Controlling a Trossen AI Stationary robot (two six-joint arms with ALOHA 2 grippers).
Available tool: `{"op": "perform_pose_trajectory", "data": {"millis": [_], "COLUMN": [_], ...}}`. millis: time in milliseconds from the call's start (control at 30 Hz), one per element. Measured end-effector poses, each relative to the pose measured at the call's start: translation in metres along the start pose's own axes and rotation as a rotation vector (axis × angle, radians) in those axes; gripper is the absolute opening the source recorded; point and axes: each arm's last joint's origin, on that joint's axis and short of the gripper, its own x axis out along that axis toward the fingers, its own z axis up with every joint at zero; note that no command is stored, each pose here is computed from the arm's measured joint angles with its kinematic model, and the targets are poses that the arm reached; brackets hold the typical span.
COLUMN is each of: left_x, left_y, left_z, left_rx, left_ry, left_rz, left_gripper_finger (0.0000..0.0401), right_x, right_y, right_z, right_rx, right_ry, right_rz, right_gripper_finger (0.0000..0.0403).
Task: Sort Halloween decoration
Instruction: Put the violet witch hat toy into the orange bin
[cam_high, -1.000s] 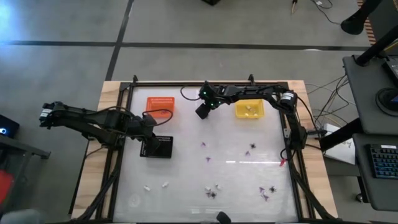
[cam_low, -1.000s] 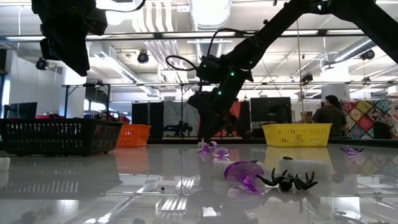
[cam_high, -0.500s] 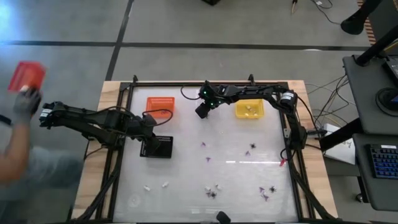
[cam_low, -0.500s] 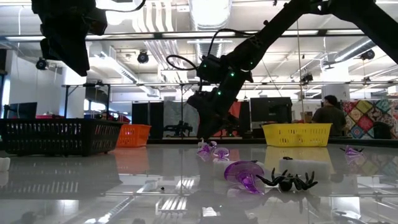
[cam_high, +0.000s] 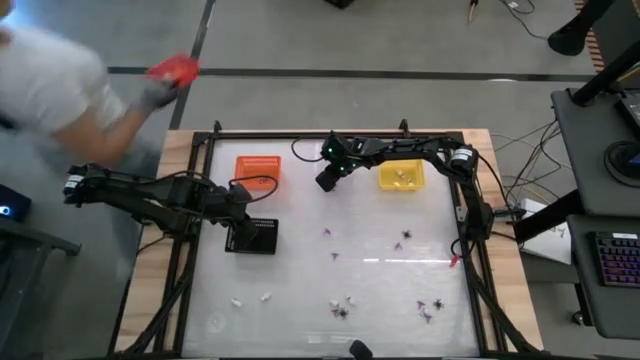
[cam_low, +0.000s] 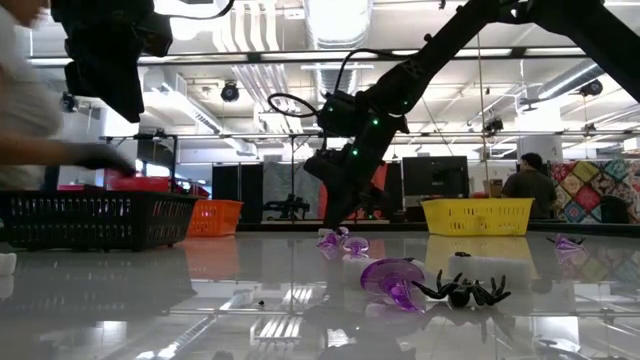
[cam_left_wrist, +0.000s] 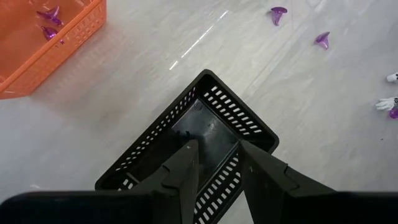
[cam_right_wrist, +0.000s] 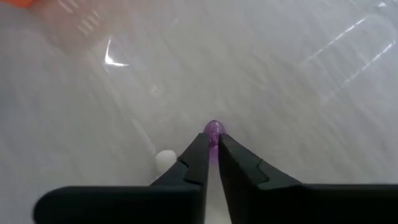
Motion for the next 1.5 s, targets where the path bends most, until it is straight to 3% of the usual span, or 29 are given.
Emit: {"op": "perform_pose_trajectory", "data": {"millis": [400, 667, 1167, 1500], "left_x": [0.000, 0.000, -0.003, -0.004], "left_y": [0.000, 0.000, 0.001, 0.001], "left_z": [0.000, 0.000, 0.000, 0.000], "left_rx": [0.000, -0.021, -0.007, -0.006], "left_ry": [0.000, 0.000, -0.010, -0.011], "left_rz": [0.000, 0.000, -0.012, -0.013], "left_gripper_finger": [0.0096, 0.0096, 0.0096, 0.0096], "right_x": [-0.002, -0.012, -0.027, -0.003], "right_y": [0.001, 0.007, 0.043, 0.068], "right_z": [0.002, 0.018, 0.052, 0.084], "right_rx": [-0.001, -0.005, -0.003, -0.014], "right_ry": [-0.002, -0.038, -0.219, -0.217], "right_rz": [0.010, 0.053, 0.250, 0.395], "right_gripper_finger": [0.0009, 0.0009, 0.0009, 0.0009]}}
